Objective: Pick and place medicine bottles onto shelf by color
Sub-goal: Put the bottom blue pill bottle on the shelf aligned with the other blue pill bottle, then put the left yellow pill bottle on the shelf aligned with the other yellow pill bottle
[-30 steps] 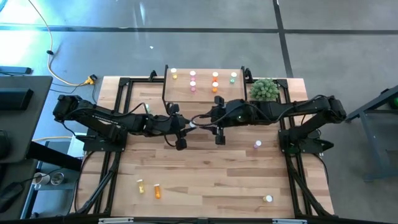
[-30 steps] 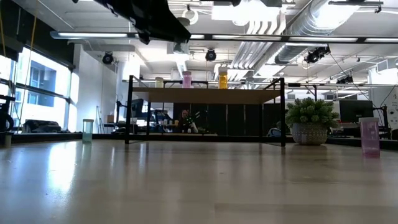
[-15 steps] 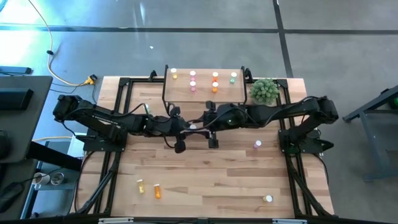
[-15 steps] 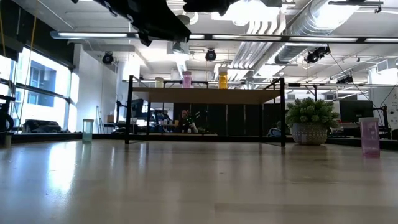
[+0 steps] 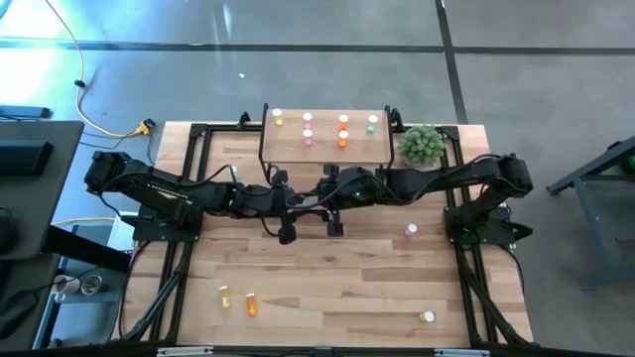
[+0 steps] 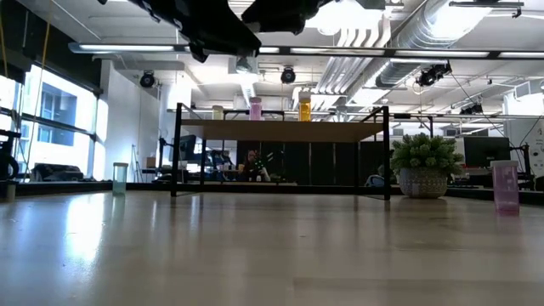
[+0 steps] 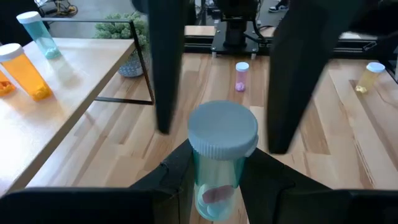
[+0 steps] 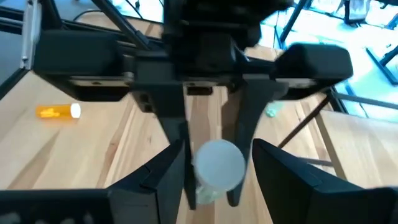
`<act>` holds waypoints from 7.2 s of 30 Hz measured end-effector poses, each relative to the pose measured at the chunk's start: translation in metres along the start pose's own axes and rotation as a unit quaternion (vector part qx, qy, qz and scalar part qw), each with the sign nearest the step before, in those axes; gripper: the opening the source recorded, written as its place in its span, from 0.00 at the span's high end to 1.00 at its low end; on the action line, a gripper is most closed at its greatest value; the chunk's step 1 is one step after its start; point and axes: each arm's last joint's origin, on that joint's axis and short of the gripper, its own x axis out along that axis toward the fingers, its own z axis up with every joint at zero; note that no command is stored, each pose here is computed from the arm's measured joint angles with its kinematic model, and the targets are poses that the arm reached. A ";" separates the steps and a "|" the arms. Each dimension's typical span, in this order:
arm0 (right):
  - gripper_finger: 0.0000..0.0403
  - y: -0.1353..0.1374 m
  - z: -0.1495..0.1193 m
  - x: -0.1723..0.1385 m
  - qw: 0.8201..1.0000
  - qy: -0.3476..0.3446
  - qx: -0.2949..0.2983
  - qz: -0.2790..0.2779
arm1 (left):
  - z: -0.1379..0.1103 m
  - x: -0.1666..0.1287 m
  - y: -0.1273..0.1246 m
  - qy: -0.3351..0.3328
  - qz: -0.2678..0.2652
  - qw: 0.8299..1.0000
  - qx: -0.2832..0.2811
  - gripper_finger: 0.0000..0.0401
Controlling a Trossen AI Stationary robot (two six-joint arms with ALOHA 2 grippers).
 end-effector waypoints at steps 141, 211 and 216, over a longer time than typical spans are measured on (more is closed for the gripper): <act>0.73 -0.151 -0.124 -0.126 0.950 0.081 0.243 -0.181 | 0.005 0.000 0.004 -0.021 0.043 0.998 0.034 0.43; 0.63 -0.136 -0.112 -0.134 0.952 0.071 0.229 -0.190 | 0.002 0.000 0.005 -0.009 0.055 0.998 0.040 0.43; 0.63 -0.128 -0.103 -0.143 0.957 0.054 0.218 -0.185 | 0.001 -0.003 0.006 0.001 0.058 0.997 0.041 0.43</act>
